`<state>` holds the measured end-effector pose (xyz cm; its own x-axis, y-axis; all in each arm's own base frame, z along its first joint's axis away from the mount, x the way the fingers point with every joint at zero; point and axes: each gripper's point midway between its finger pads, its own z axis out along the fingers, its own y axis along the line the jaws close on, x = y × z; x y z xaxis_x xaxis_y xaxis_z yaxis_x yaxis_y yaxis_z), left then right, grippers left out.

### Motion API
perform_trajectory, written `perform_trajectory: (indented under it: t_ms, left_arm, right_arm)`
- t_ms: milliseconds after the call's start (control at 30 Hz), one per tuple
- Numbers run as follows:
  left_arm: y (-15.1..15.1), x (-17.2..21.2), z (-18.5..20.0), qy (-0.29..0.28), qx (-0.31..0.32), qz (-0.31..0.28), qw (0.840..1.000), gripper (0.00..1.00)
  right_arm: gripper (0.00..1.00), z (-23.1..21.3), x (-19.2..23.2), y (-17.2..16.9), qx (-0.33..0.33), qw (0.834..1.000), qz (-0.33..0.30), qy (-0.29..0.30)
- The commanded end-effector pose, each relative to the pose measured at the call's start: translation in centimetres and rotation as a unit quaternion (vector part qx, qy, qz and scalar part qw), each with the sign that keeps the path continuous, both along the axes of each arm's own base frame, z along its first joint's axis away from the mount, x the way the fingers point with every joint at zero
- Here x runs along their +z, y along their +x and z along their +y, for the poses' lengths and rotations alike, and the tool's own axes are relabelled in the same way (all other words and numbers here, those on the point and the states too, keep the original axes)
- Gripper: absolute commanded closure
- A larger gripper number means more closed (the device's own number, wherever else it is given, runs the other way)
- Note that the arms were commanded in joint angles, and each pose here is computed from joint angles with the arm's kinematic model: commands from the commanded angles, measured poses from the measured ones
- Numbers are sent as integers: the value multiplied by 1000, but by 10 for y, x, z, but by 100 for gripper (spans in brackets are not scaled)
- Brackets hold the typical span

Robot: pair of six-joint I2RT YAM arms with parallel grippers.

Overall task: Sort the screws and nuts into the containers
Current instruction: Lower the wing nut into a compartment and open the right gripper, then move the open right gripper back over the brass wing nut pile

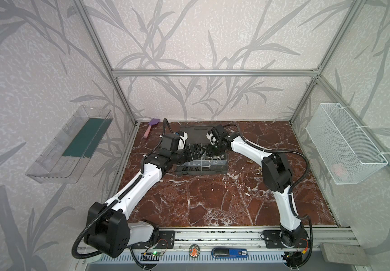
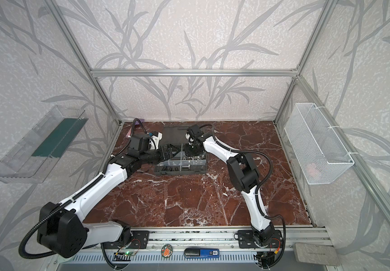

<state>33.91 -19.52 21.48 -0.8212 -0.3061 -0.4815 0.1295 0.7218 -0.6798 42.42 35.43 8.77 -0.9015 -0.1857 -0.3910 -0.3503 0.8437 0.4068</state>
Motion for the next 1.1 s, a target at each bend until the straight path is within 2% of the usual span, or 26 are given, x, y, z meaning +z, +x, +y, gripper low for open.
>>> perform_trajectory:
  t_ms: [0,400,800,1067]
  left_arm:
    - [0,10,0,-7,2,-16,1000,1]
    - [1,19,-30,9,-34,-33,999,1]
    - [-15,14,-109,25,-120,-41,992,1]
    - [-21,10,-145,23,-156,-41,987,0]
  right_arm:
    - [70,-9,37,0,0,999,-31,7]
    - [58,-76,71,0,-52,996,-67,0]
    - [27,-179,65,-24,-135,989,-63,-20]
    - [2,-240,39,-50,-194,978,-51,-52]
